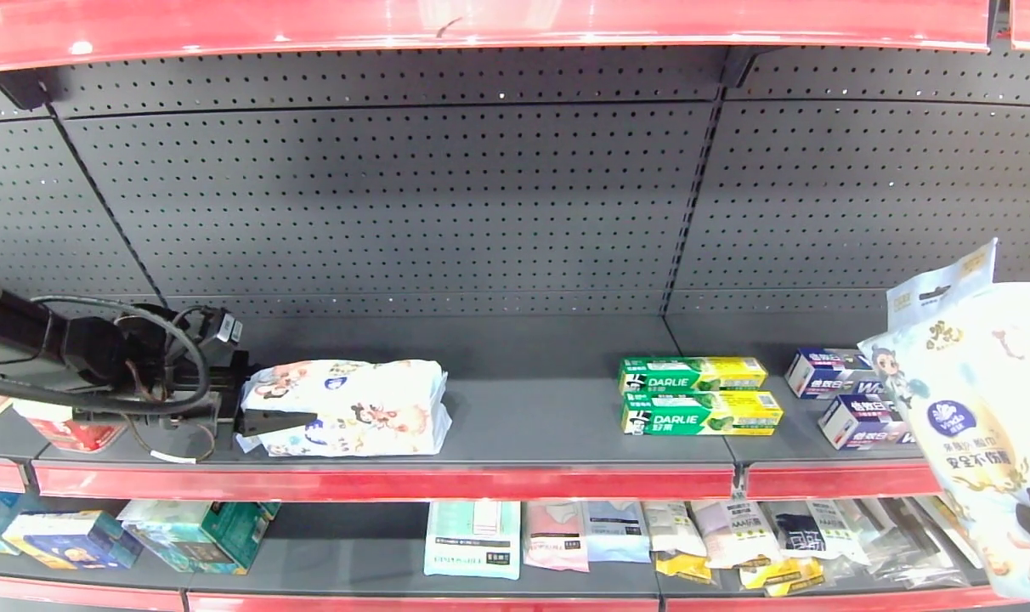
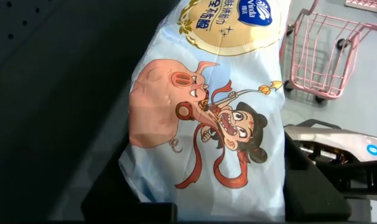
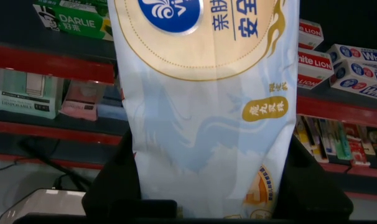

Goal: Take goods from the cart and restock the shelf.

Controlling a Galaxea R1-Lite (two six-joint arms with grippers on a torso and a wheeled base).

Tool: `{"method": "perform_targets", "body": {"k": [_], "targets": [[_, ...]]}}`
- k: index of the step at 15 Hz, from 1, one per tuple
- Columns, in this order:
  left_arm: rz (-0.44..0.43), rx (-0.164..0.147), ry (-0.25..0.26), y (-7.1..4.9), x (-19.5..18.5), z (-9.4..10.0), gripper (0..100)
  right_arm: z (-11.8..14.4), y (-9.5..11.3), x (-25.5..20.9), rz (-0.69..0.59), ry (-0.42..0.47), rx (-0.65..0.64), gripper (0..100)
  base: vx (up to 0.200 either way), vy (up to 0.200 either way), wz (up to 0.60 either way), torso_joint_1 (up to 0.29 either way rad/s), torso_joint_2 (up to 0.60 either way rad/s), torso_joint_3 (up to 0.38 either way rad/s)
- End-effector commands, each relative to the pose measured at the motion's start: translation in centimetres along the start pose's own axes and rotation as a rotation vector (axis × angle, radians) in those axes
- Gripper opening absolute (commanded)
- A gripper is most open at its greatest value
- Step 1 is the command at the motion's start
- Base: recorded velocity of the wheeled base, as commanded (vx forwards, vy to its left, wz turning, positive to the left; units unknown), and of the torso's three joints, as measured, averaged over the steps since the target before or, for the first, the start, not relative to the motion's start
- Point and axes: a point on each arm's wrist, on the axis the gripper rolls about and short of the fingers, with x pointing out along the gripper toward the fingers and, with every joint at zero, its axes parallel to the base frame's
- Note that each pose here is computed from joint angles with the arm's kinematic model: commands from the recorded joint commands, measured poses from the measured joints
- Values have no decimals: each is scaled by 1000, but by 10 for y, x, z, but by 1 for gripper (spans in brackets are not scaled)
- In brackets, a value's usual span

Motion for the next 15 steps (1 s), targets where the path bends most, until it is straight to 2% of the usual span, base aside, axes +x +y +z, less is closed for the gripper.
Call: {"method": "perform_targets", "body": {"k": [1,2,10,15], "targets": [[6,2,-6,2,1,-9,0,1,0,1,2,7,0,0,0,0,0,0,0,0],[10,14,-12,2,2,-11,0,1,0,2,3,12,0,0,0,0,0,0,0,0],[2,1,-25,-2,1,-10,0,4,-1,5,5,19,-2,0,0,0,0,0,0,0],[7,16,-29,-2,-2,-9,0,5,-1,8,8,30,-3,0,0,0,0,0,0,0]]}}
